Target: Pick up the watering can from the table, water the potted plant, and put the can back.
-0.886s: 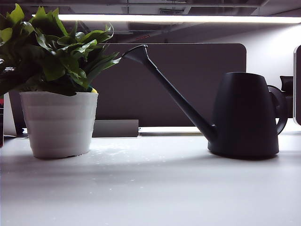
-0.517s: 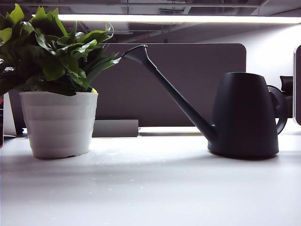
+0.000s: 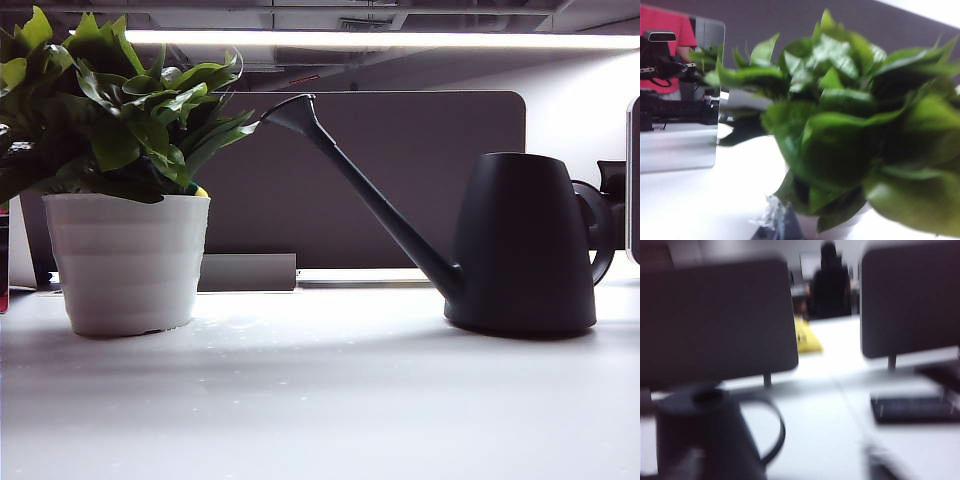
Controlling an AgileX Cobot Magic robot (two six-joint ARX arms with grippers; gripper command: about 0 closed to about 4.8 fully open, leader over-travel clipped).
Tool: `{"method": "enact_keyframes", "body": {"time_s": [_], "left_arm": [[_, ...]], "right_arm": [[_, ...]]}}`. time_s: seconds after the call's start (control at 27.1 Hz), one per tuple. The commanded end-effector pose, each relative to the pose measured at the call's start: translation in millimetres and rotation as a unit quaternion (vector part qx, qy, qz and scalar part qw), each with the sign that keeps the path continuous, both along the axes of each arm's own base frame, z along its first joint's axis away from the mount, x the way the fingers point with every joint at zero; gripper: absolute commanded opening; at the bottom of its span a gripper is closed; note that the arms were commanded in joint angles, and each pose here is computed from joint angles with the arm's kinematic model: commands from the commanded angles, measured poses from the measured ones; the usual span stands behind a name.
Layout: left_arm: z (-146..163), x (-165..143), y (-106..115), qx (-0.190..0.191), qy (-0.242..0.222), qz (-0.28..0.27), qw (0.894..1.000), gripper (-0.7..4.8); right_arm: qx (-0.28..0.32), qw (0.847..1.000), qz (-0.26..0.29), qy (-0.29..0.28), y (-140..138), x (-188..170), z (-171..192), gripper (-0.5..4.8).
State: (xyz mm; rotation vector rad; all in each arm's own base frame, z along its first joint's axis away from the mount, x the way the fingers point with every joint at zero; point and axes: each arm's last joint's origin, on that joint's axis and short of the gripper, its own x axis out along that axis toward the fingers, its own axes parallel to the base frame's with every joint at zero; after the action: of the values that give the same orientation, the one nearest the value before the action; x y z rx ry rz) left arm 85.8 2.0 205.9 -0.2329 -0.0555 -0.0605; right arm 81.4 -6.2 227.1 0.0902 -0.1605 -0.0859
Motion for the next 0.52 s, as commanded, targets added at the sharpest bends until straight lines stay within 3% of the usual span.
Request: {"method": "enact_keyframes", "body": {"time_s": [0.04,0.3,0.52], "left_arm": [[18.1,-7.1,-2.4,0.002,-0.01,-0.013,1.0,-0.06],[67.4,-21.8,-11.0,0.003,-0.035,-0.087,0.996,-0.05],[118.7,-25.0,-17.9,0.012,-0.056,-0.13,0.99,-0.05]], "right_arm": [[-0.058,0.998,0.01,-0.022,1.6,-4.0,30.5,4.79],[-0.125,0.99,0.051,0.029,2.2,28.3,69.8,4.79],[-0.178,0.98,0.052,0.069,-0.7,74.3,80.3,4.79]]}}
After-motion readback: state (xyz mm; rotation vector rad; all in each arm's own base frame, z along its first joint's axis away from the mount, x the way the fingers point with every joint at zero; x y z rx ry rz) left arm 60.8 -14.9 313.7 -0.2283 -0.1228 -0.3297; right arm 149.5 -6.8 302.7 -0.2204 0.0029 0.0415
